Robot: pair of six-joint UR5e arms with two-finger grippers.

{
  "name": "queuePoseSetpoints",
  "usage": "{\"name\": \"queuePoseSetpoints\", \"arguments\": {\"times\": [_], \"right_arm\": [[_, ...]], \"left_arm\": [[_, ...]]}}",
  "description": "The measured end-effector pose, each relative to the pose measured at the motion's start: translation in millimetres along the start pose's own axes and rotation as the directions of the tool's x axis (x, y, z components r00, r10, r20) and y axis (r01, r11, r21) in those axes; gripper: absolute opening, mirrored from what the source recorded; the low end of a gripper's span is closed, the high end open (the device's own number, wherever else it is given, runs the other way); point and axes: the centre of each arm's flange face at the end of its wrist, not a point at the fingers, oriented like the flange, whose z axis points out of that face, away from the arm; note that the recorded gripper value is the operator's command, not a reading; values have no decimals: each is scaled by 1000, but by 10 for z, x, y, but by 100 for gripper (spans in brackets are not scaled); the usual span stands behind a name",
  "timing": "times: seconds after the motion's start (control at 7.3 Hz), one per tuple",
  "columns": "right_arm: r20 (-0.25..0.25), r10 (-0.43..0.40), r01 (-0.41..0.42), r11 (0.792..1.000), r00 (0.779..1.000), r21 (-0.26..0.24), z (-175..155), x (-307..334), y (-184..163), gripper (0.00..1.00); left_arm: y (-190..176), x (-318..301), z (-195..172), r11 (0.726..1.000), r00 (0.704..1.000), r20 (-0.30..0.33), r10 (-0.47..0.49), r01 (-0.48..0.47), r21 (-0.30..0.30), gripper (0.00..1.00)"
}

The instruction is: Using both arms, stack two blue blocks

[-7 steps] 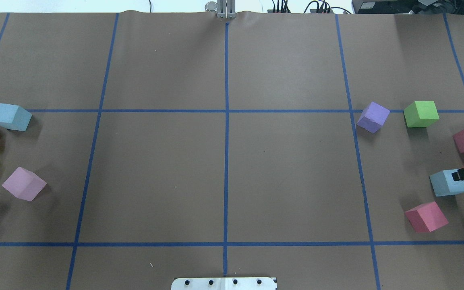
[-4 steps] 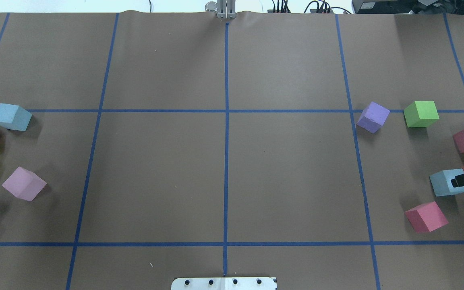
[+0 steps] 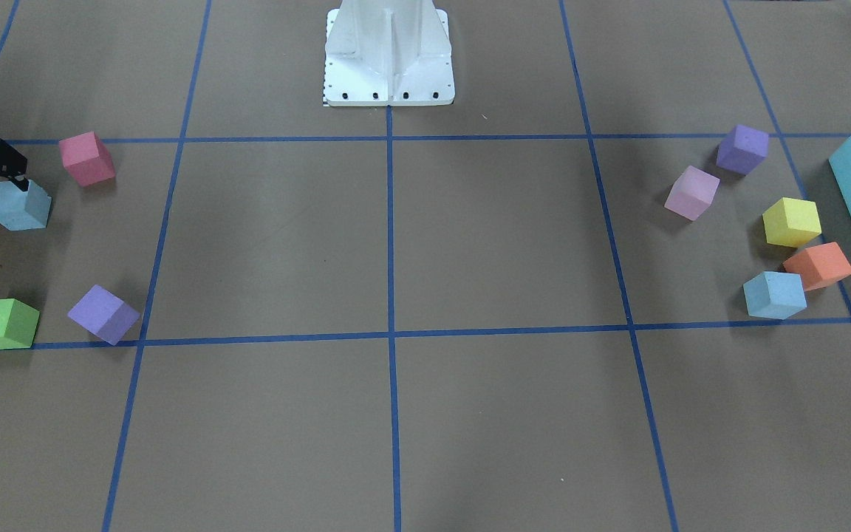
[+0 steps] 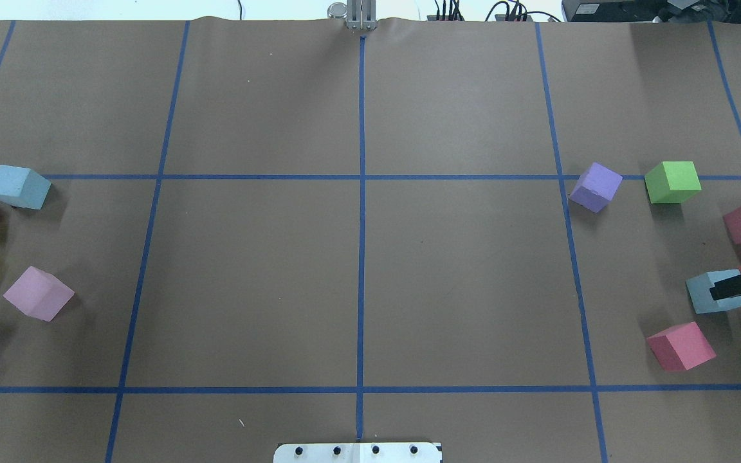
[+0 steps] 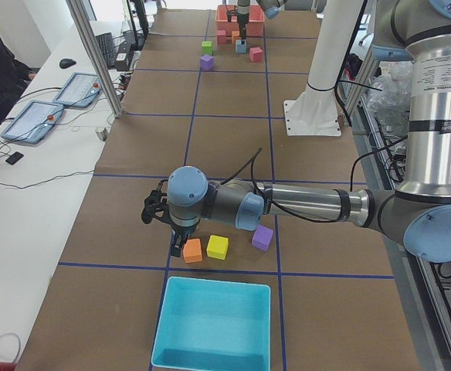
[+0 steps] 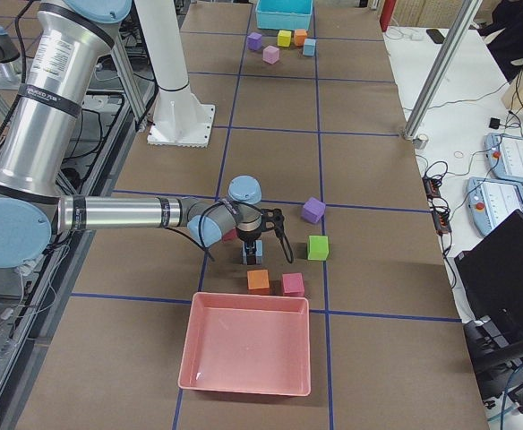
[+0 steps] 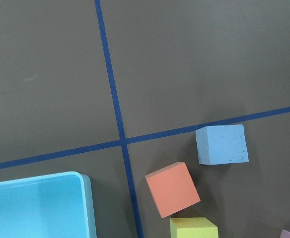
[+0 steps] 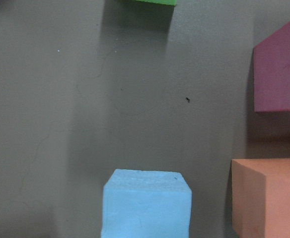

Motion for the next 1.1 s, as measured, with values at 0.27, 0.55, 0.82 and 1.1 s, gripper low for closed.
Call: {"name": "queuePoseSetpoints", "arguments": {"times": [0.27, 0.55, 0.82, 1.1], "right_arm": [[1, 1, -1, 1000, 1000, -7, 53, -26, -13, 100], [-3, -1, 1, 1000, 1000, -10, 122, 0, -14, 100], [-4, -11, 11, 1000, 1000, -7, 186, -6, -38, 100], [-6, -21, 21, 1000, 1000, 0, 221, -11, -40, 98]], "left_arm": [[0, 0, 1, 1000, 1000, 0, 0, 0, 0, 98], [3, -7, 7, 1000, 1000, 0, -1, 1, -2, 98], [3, -8, 8, 1000, 1000, 0, -1, 1, -2, 98], [6, -15, 14, 1000, 1000, 0, -2, 2, -3, 98]]}}
